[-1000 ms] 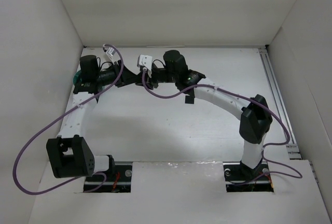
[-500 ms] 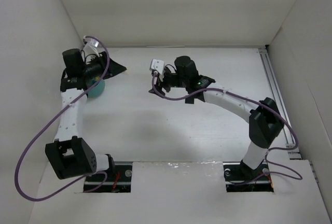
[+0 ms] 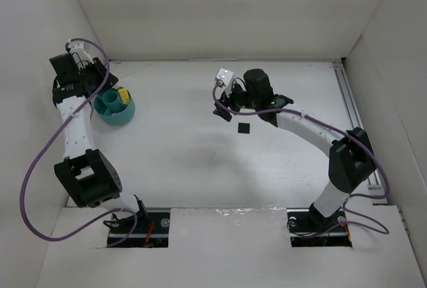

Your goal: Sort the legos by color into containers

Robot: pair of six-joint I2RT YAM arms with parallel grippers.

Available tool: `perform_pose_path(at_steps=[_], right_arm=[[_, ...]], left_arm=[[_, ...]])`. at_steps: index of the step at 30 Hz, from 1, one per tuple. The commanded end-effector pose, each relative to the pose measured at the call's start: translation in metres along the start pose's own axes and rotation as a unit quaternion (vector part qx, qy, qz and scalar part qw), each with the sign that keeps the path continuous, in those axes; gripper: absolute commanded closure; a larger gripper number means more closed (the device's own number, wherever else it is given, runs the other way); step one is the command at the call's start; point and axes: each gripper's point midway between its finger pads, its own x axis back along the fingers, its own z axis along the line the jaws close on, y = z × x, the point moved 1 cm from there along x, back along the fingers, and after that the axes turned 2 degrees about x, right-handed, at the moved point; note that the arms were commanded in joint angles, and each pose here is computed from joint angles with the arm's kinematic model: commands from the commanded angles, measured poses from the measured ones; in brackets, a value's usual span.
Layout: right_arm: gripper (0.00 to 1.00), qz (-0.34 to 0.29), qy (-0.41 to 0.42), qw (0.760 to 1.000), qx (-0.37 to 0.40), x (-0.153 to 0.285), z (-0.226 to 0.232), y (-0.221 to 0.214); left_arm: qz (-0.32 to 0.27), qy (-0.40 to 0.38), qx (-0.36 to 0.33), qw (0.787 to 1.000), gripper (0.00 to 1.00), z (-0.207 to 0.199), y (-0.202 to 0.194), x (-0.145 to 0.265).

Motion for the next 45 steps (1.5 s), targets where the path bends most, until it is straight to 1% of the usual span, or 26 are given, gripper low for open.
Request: perform_pose_path(at_steps=[1, 3, 5, 9, 14, 16, 21, 26, 30, 31, 37, 42, 45], right_arm=[[0.21, -0.005, -0.013, 1.0, -0.02, 0.006, -0.005, 0.006], [0.21, -0.005, -0.017, 1.0, -0.026, 0.007, -0.009, 0.004], [0.21, -0.003, -0.021, 0.999, -0.035, 0.008, -0.01, 0.004], [0.21, -0.001, -0.027, 0.999, -0.04, 0.008, -0.011, 0.003], [0.21, 0.005, -0.034, 0.998, -0.048, 0.009, -0.014, -0.004], [0.21, 0.009, -0.033, 0.998, -0.05, 0.009, -0.013, -0.008], [0.21, 0.005, -0.034, 0.998, -0.048, 0.009, -0.014, -0.004], [0.21, 0.007, -0.034, 0.998, -0.054, 0.004, -0.016, -0.004], [0.21, 0.002, -0.035, 0.998, -0.052, 0.004, -0.018, 0.001], [0.21, 0.002, -0.035, 0.998, -0.052, 0.005, -0.018, 0.001], [0.21, 0.002, -0.035, 0.998, -0.052, 0.002, -0.019, 0.001], [0.21, 0.006, -0.034, 0.998, -0.053, 0.0, -0.019, -0.003], [0.21, 0.008, -0.039, 0.998, -0.053, 0.0, -0.021, -0.003]], left_arm=[[-0.033, 0.052, -0.032, 0.998, 0.79, 0.018, 0.032, 0.003], [-0.026, 0.066, -0.025, 0.997, 0.78, 0.03, 0.034, -0.006], [-0.033, 0.083, -0.031, 0.996, 0.78, 0.036, 0.044, -0.008], [-0.033, 0.124, -0.027, 0.991, 0.78, 0.054, 0.05, -0.016], [-0.022, 0.155, -0.03, 0.987, 0.78, 0.071, 0.046, -0.023], [-0.009, 0.171, -0.025, 0.985, 0.78, 0.079, 0.037, -0.025], [0.027, 0.165, -0.027, 0.986, 0.78, 0.075, 0.013, -0.038], [0.057, 0.165, -0.031, 0.984, 0.78, 0.077, 0.001, -0.043], [0.063, 0.161, -0.033, 0.984, 0.77, 0.076, -0.001, -0.043], [0.068, 0.161, -0.032, 0.984, 0.75, 0.078, -0.004, -0.046], [0.085, 0.164, -0.026, 0.982, 0.73, 0.08, -0.012, -0.046], [0.097, 0.154, -0.025, 0.983, 0.7, 0.08, -0.017, -0.051], [0.097, 0.154, -0.025, 0.983, 0.62, 0.08, -0.017, -0.051]])
